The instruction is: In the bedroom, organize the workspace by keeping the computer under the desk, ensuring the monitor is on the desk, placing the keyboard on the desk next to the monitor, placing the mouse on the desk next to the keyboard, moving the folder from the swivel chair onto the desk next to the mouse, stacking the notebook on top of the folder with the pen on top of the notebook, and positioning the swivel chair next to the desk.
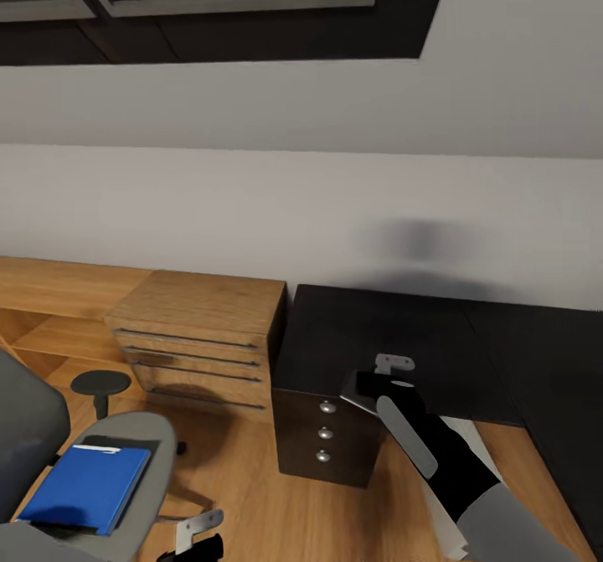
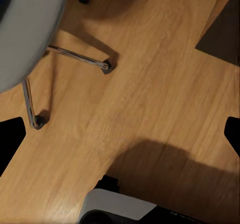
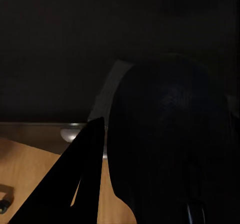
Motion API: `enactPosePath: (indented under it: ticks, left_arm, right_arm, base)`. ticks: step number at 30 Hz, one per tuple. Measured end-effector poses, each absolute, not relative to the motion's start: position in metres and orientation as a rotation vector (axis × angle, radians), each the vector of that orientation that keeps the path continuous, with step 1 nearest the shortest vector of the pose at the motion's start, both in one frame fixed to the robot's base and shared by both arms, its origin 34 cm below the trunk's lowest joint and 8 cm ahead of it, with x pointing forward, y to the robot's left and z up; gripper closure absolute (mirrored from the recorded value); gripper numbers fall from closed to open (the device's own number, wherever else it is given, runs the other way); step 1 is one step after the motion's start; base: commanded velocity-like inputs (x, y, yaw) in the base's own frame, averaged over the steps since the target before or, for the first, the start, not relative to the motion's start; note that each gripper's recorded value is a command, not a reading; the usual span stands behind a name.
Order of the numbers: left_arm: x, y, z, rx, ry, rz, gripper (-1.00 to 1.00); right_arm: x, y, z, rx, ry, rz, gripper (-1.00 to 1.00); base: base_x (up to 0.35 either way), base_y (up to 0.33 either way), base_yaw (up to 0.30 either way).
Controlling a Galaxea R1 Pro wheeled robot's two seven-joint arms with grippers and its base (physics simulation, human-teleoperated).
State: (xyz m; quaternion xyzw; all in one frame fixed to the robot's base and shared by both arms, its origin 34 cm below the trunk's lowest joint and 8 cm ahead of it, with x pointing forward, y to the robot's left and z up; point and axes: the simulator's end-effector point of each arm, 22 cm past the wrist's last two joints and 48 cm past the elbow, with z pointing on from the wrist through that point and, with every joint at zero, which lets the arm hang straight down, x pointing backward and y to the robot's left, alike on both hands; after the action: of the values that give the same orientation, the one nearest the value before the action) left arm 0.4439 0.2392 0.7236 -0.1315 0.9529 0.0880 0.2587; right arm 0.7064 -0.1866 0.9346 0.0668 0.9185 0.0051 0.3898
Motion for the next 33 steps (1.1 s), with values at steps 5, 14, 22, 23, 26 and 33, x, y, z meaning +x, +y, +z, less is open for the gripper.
enactPosePath:
  ticks: [5, 14, 22, 23, 26, 33]
  left_arm:
    - [0.436, 0.229, 0.72, -0.309, 2.598, 0.226, -1.0]
    - [0.435, 0.227, 0.72, -0.301, 2.6, 0.223, -1.0]
    - [0.435, 0.228, 0.72, -0.301, 2.596, 0.224, -1.0]
    - [0.434, 0.229, 0.719, -0.301, 2.596, 0.225, -1.0]
    - [0.434, 0.229, 0.719, -0.301, 2.596, 0.228, -1.0]
    - [0.437, 0.235, 0.718, -0.304, 2.587, 0.245, -1.0]
  right_arm:
    - [0.706, -0.186, 0.934, 0.169, 2.336, 0.015, 1.0]
    - [0.706, -0.185, 0.934, 0.169, 2.336, 0.015, 1.0]
    - [0.706, -0.185, 0.934, 0.169, 2.336, 0.015, 1.0]
    - [0.706, -0.185, 0.934, 0.169, 2.336, 0.015, 1.0]
    - [0.706, -0.185, 0.934, 0.169, 2.337, 0.015, 1.0]
    - [0.706, -0.186, 0.932, 0.17, 2.34, 0.015, 1.0]
  base:
    - [0.0, 0.0, -0.144]
    - [0.0, 0.0, -0.014]
    - [-0.004, 0.0, 0.0]
    - [-0.076, -0.007, 0.0]
    - [-0.188, -0.07, -0.092]
    - [-0.278, -0.15, -0.235]
